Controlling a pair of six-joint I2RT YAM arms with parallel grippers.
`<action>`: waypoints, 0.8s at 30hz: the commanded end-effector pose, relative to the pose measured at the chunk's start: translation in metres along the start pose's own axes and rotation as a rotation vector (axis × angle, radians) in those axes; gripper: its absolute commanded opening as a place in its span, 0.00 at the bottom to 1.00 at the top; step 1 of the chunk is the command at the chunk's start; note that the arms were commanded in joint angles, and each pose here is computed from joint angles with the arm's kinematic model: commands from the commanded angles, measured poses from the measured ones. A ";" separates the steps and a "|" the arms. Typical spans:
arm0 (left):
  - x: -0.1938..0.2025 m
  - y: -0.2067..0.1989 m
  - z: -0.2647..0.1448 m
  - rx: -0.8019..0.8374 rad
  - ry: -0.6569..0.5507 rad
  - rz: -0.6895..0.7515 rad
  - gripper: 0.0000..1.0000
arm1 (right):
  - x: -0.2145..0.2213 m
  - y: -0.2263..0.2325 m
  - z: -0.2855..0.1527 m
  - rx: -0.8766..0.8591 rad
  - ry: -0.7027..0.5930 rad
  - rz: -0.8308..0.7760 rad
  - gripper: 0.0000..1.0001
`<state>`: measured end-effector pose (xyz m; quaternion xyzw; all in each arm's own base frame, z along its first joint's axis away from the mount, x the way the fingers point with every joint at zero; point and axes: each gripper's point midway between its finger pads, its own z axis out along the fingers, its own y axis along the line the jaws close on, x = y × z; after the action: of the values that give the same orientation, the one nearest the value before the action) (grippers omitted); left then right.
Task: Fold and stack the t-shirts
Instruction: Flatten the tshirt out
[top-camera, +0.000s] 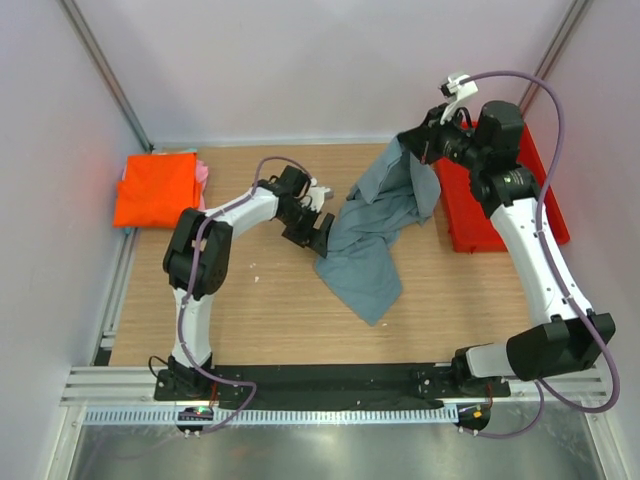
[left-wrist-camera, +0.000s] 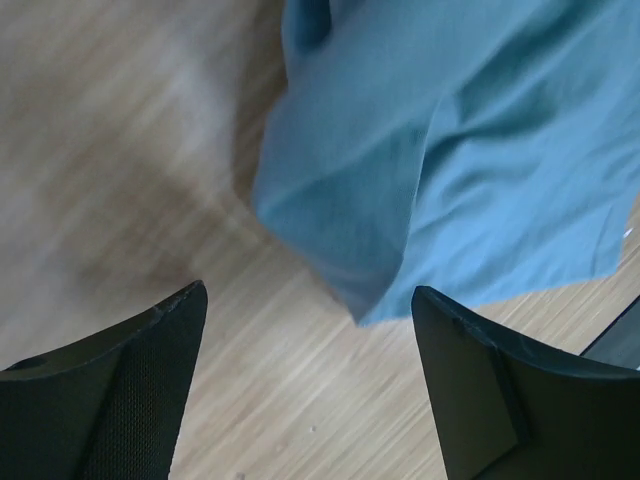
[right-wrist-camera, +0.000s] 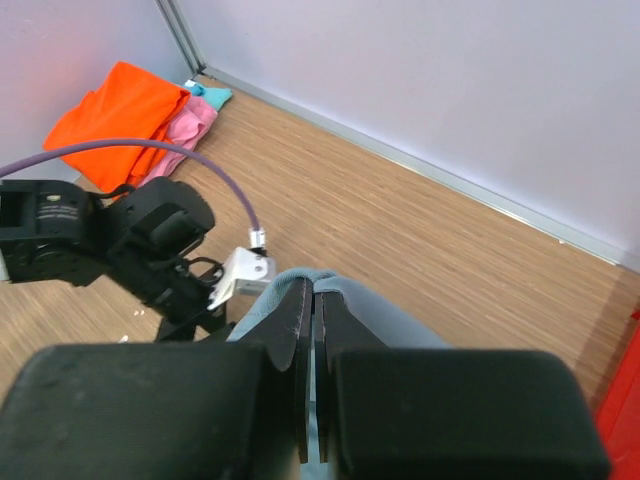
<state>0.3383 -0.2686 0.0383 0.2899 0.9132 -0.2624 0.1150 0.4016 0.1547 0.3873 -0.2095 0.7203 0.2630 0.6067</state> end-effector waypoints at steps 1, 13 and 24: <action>-0.024 -0.007 0.010 0.049 -0.033 -0.008 0.83 | -0.045 0.016 -0.025 0.003 -0.112 -0.054 0.02; 0.011 0.003 0.020 0.000 0.111 -0.038 0.00 | -0.054 0.009 -0.033 0.062 -0.142 -0.053 0.01; -0.059 -0.043 -0.269 -0.422 -0.479 0.243 0.00 | -0.094 0.015 -0.031 0.037 -0.225 -0.035 0.01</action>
<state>0.3509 -0.1968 0.2257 0.2838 0.8845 -0.1590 0.3345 0.3870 0.1443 0.4424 -0.1791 0.6941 0.2533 0.6496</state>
